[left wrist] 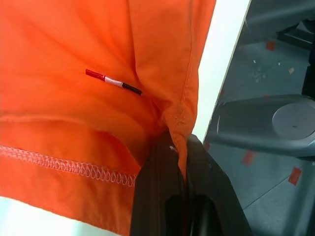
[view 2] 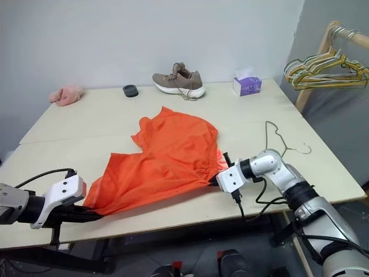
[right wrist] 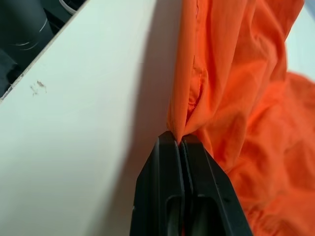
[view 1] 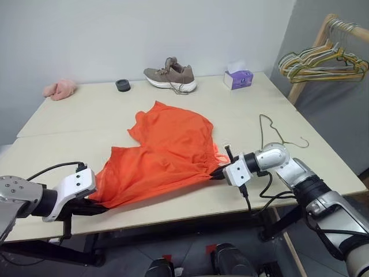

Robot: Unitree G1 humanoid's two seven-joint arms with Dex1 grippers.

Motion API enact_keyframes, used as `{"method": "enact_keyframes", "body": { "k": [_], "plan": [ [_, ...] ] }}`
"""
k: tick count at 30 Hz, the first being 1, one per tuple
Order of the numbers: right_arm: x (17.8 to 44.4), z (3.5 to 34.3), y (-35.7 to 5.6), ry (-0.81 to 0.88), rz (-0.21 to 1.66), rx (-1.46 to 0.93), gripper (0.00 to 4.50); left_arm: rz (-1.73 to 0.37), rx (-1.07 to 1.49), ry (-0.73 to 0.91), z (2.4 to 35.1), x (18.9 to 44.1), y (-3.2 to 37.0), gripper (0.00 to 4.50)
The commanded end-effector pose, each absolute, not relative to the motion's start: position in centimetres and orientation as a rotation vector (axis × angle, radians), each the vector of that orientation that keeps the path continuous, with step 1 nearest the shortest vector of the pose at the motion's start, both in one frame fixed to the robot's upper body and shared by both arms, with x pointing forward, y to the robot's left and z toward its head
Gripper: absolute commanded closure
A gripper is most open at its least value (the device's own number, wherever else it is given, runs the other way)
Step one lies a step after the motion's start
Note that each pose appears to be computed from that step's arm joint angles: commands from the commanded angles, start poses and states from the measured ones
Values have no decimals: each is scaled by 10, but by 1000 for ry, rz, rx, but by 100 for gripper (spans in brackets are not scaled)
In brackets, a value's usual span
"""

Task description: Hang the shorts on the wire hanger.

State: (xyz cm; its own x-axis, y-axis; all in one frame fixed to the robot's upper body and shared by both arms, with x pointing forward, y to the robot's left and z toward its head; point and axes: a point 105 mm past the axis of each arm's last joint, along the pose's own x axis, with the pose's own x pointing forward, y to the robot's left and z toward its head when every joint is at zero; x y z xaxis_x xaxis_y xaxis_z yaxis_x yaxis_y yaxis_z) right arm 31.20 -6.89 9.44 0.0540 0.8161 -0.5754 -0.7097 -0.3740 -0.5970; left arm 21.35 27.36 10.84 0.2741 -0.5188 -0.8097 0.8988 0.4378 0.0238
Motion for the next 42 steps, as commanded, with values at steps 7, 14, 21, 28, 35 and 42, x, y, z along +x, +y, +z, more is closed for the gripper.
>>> {"method": "enact_keyframes", "body": {
  "k": [7,14,21,28,35,42],
  "plan": [
    [346,143,-80,-134,1422,-993,448,-920,501,549,137,263,249,450],
    [454,292,-84,-312,684,-1093,448,-345,669,-21,265,417,257,450],
    [437,425,-56,-808,156,-1424,448,97,916,-532,446,414,263,450],
    [432,335,-30,-977,394,-1615,448,-213,1261,-274,374,416,260,450],
    [377,157,-10,-869,1140,-1520,448,-875,777,512,173,316,279,450],
    [341,127,-10,-612,1477,-1253,448,-971,620,698,150,257,278,450]
  ]
}}
